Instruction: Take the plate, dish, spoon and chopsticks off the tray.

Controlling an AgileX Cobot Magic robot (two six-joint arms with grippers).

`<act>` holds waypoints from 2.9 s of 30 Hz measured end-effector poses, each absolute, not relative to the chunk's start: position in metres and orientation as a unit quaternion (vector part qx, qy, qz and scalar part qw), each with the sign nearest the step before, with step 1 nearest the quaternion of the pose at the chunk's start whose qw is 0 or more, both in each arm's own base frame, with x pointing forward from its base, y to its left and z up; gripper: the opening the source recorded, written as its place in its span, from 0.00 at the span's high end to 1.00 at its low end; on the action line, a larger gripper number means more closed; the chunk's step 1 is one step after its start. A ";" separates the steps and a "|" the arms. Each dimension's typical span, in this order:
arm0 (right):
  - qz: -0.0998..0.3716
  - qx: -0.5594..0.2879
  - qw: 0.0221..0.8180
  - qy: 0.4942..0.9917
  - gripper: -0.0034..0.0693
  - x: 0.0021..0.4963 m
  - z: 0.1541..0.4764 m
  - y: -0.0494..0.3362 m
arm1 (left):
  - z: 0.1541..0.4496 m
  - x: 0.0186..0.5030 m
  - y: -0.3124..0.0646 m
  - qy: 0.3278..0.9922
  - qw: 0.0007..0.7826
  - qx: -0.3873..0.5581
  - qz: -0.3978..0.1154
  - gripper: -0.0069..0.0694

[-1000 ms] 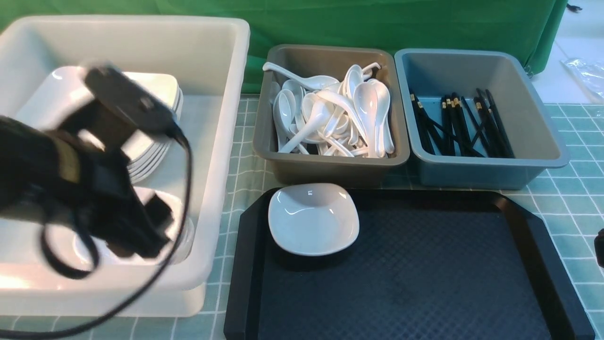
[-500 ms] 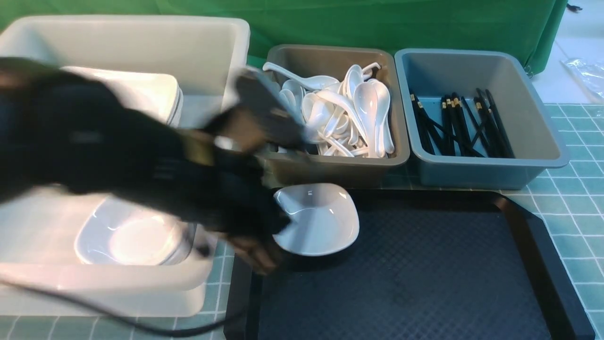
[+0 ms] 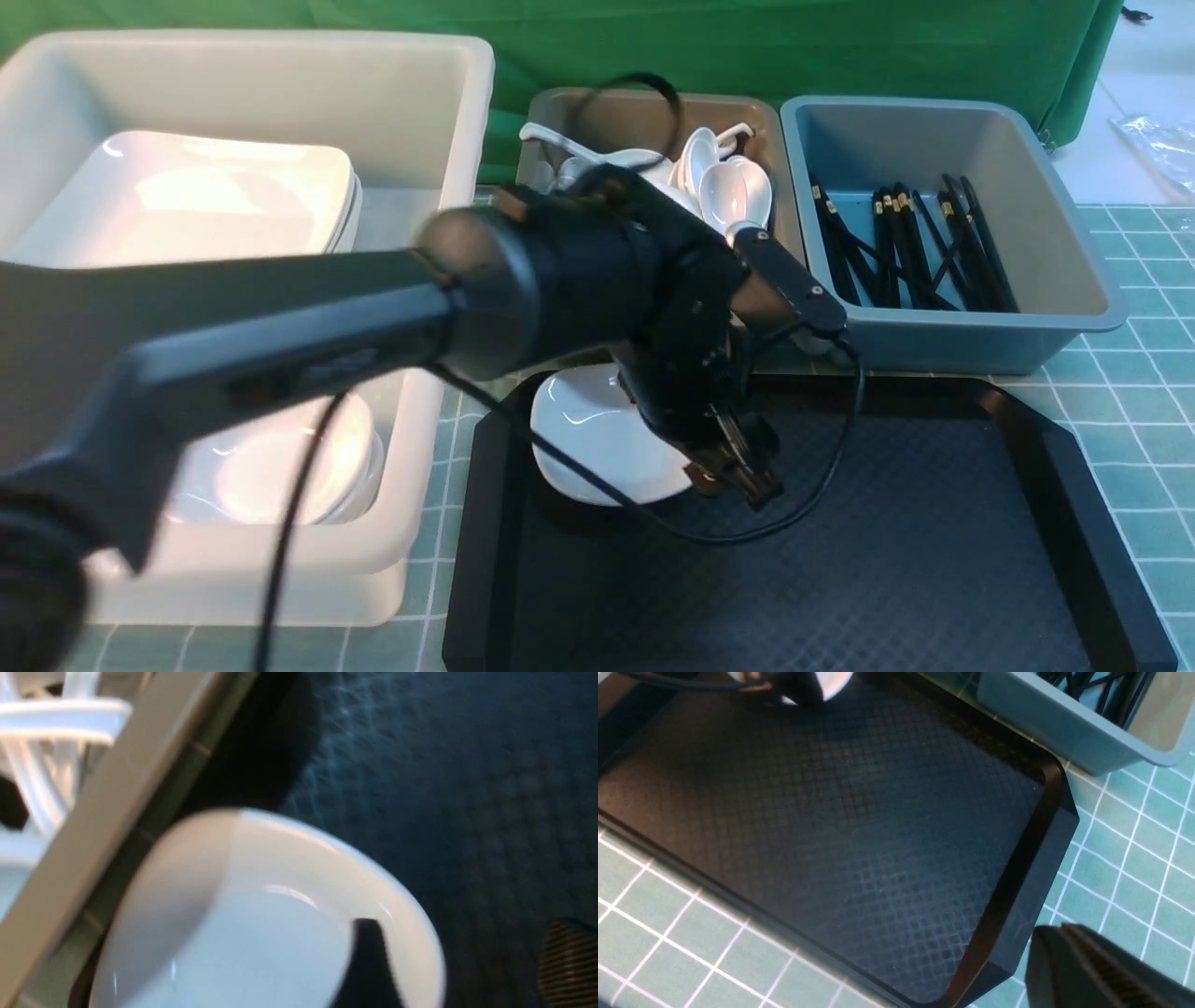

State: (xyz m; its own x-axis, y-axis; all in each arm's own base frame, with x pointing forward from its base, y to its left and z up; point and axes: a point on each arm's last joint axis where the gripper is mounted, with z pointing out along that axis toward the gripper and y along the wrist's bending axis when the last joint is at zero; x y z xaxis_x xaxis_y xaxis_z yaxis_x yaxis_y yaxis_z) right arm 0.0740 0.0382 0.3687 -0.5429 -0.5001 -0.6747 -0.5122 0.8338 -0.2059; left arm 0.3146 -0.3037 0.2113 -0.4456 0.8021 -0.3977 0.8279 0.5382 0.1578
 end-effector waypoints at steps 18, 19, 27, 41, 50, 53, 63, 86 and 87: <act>0.004 -0.295 0.381 0.876 0.93 0.074 0.369 0.038 | 0.175 0.324 -0.306 0.880 0.178 0.441 -0.006 0.71; 0.004 -0.296 0.381 0.876 0.93 0.074 0.369 0.038 | 0.180 0.322 -0.306 0.880 0.175 0.441 -0.010 0.73; 0.003 -0.299 0.381 0.875 0.93 0.074 0.369 0.038 | 0.263 0.292 -0.287 0.873 0.189 0.448 -0.048 0.87; 0.047 -0.305 0.447 0.840 0.93 0.079 0.379 0.049 | 0.385 0.220 -0.150 0.849 0.312 0.424 0.048 0.88; 0.059 -0.306 0.466 0.828 0.93 0.080 0.382 0.052 | 0.286 0.234 -0.090 0.843 0.261 0.452 0.132 0.88; 0.059 -0.306 0.464 0.829 0.93 0.080 0.382 0.052 | 0.262 0.236 -0.082 0.830 0.251 0.472 0.156 0.88; 0.062 -0.306 0.460 0.831 0.93 0.080 0.381 0.052 | 0.255 0.240 -0.080 0.834 0.246 0.467 0.161 0.79; 0.090 -0.306 0.443 0.838 0.93 0.076 0.379 0.055 | 0.356 0.150 -0.071 0.837 0.461 0.287 -0.065 0.24; 0.093 -0.303 0.441 0.840 0.93 0.076 0.379 0.056 | 0.363 0.140 -0.069 0.824 0.490 0.270 -0.087 0.33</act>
